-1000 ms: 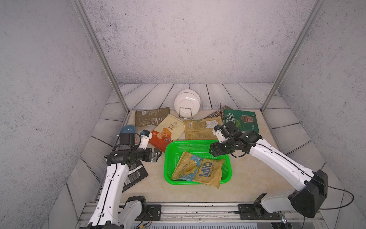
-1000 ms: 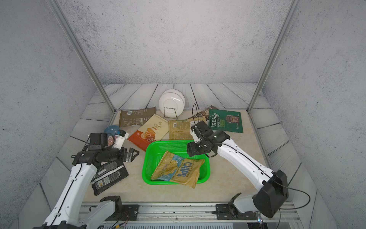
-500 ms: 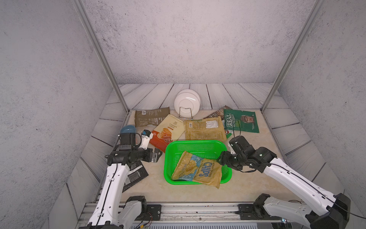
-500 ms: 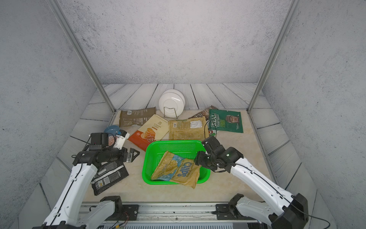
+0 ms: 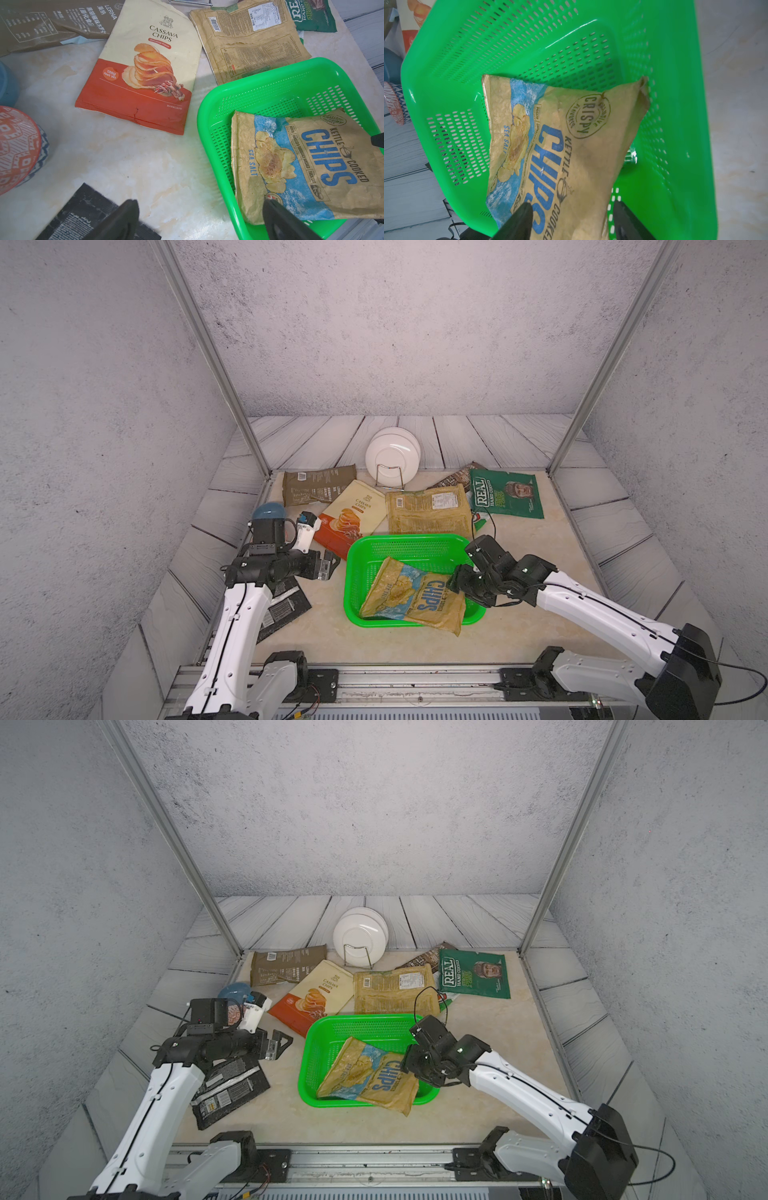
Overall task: Put the potato chips into the basket
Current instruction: Place the potato chip in the basket.
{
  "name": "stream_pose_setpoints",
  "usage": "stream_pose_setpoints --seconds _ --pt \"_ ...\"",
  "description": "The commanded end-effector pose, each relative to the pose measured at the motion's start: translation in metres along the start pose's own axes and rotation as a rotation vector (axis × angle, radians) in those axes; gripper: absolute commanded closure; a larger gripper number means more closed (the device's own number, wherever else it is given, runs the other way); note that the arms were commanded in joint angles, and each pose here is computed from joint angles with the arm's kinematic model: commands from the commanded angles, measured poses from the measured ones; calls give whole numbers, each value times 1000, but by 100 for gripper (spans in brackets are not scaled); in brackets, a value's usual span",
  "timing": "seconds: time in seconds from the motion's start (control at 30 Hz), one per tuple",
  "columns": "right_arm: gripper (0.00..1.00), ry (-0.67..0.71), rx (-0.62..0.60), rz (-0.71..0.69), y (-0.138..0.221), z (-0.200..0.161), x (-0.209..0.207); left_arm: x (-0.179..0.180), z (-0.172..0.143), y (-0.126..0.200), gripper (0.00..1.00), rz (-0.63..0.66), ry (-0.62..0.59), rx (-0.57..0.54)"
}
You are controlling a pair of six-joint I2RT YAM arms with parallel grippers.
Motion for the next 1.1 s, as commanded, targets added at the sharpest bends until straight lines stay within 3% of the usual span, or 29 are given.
stream_pose_setpoints --seconds 0.0,0.23,0.37,0.47,0.57,0.73,0.87,1.07 --pt "33 -23 -25 -46 -4 1 -5 -1 -2 1 0 4 -18 -10" --pt "34 -48 -10 -71 -20 -1 -10 -1 -2 0 0 2 -16 -7" --pt "47 -10 -24 -40 -24 4 -4 0 -2 0 0 3 -17 -6" --pt "67 58 -54 -41 -17 13 4 0 -2 0 0 3 -17 -6" --pt "79 139 -71 -40 -9 22 13 0 -2 0 0 7 -16 -6" --pt "93 284 -79 12 -6 33 30 0 -2 0 0 7 -14 -6" --pt "100 410 -76 92 -1 41 47 0 -2 0 0 9 -14 -5" --pt "100 569 -125 188 15 46 64 1 -2 -1 0 9 -12 -4"
Point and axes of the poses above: each gripper's point midway between its finger pads, its own y axis back along the fingers, its own x axis along the line the jaws close on, z = x × y, the point moved 8 cm from there along y, back along the fingers, and after that the axes turned 15 degrees about y, right-handed, at the moved point
